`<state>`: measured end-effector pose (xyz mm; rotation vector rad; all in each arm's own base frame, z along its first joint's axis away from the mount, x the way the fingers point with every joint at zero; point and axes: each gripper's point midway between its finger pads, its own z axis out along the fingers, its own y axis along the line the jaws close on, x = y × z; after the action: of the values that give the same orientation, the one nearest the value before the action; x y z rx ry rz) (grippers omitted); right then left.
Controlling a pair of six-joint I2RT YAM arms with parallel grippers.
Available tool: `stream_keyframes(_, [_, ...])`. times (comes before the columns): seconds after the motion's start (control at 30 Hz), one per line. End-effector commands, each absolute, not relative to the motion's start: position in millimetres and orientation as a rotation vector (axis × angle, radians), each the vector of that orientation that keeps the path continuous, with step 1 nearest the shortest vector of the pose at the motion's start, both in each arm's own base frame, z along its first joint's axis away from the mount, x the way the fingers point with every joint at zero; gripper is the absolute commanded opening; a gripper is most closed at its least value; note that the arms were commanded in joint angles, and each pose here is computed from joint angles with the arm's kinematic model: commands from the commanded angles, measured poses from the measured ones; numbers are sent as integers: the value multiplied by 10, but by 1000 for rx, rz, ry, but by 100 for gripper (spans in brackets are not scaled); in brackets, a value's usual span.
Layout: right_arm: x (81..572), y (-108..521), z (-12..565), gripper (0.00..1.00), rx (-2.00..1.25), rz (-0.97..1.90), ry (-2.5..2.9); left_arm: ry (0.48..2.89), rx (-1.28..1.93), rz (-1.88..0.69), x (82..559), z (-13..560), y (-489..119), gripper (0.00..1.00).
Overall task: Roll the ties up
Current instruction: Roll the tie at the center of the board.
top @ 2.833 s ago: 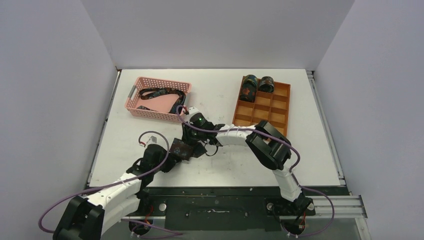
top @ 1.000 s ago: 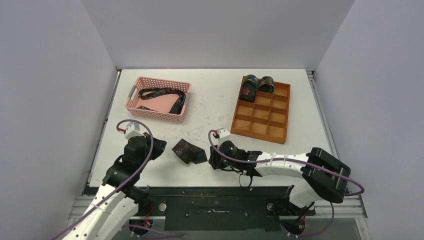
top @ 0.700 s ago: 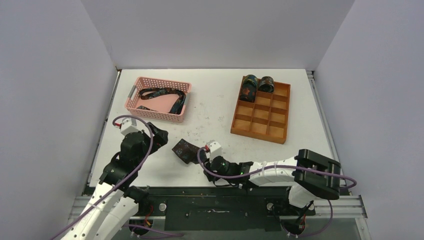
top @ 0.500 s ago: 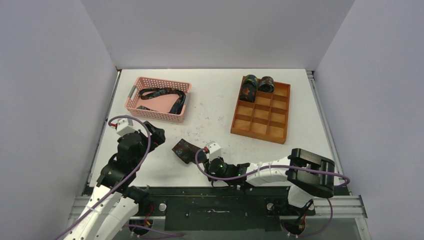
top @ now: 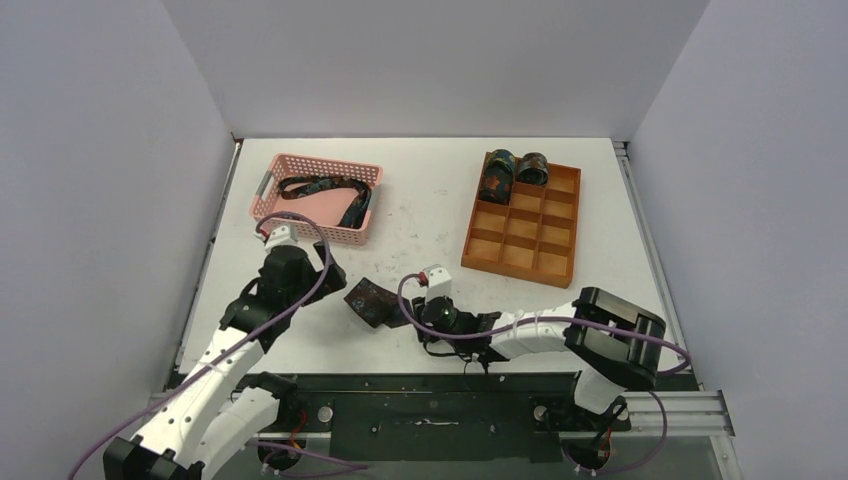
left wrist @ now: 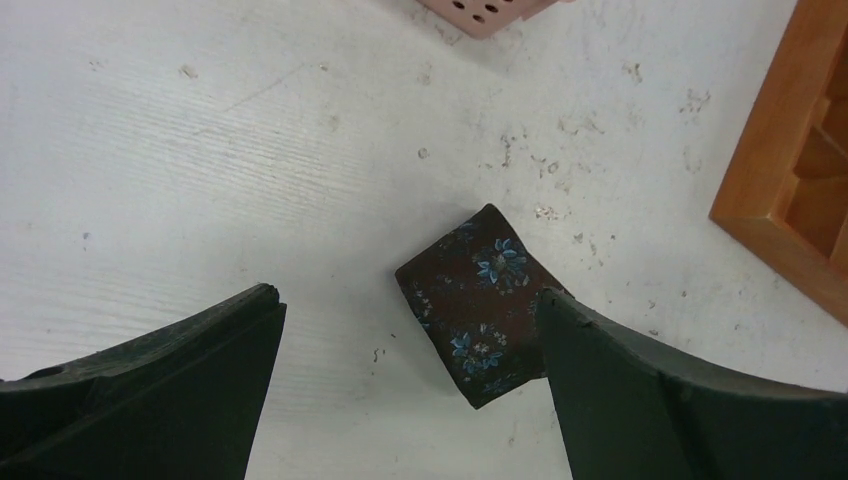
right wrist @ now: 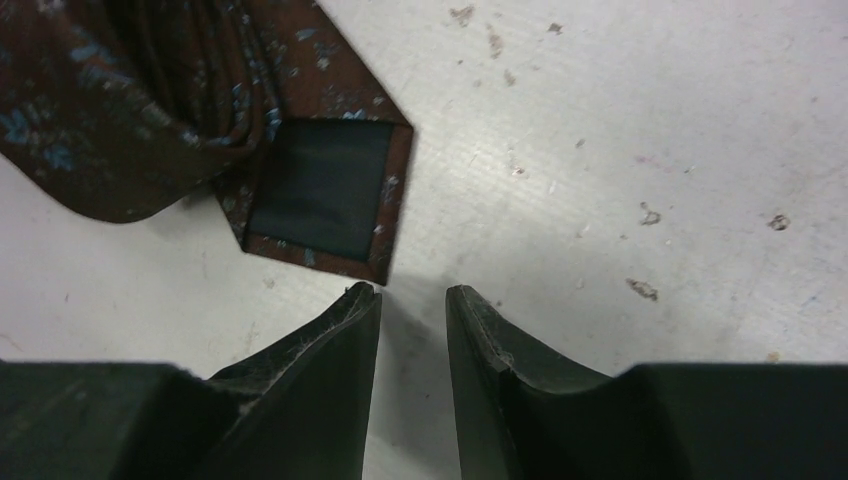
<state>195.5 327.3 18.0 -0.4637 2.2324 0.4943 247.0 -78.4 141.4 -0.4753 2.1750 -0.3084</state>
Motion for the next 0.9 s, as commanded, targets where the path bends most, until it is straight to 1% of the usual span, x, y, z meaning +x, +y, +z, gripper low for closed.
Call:
stream_keyframes(0.0, [2024,3146,39,33,-451,493,2294,2152,-412,-443,2694,1660,-1006,97])
stream_keyframes(0.1, [2126,3131,43,33,-435,496,2305,2166,-428,-459,2769,1642,-1028,97])
stream_keyframes(0.17, [2194,3114,183,33,-417,492,2264,2174,-447,-457,2799,1641,-1008,97])
stream_keyframes(0.27, [2118,3236,458,34,-491,550,2165,2177,-466,-451,2801,1650,-960,97])
stream_keyframes(0.33, [2006,3321,523,35,-571,529,2128,2168,-471,-457,2792,1655,-939,97])
stream_keyframes(0.5, [1769,3491,476,35,-686,548,2107,2156,-495,-480,2732,1597,-901,97])
stream_keyframes(0.6, [1709,3587,377,34,-713,561,2122,2166,-506,-495,2694,1528,-901,97])
stream_keyframes(0.87, [1929,3557,144,32,-613,442,2144,2188,-506,-501,2647,1472,-896,97])
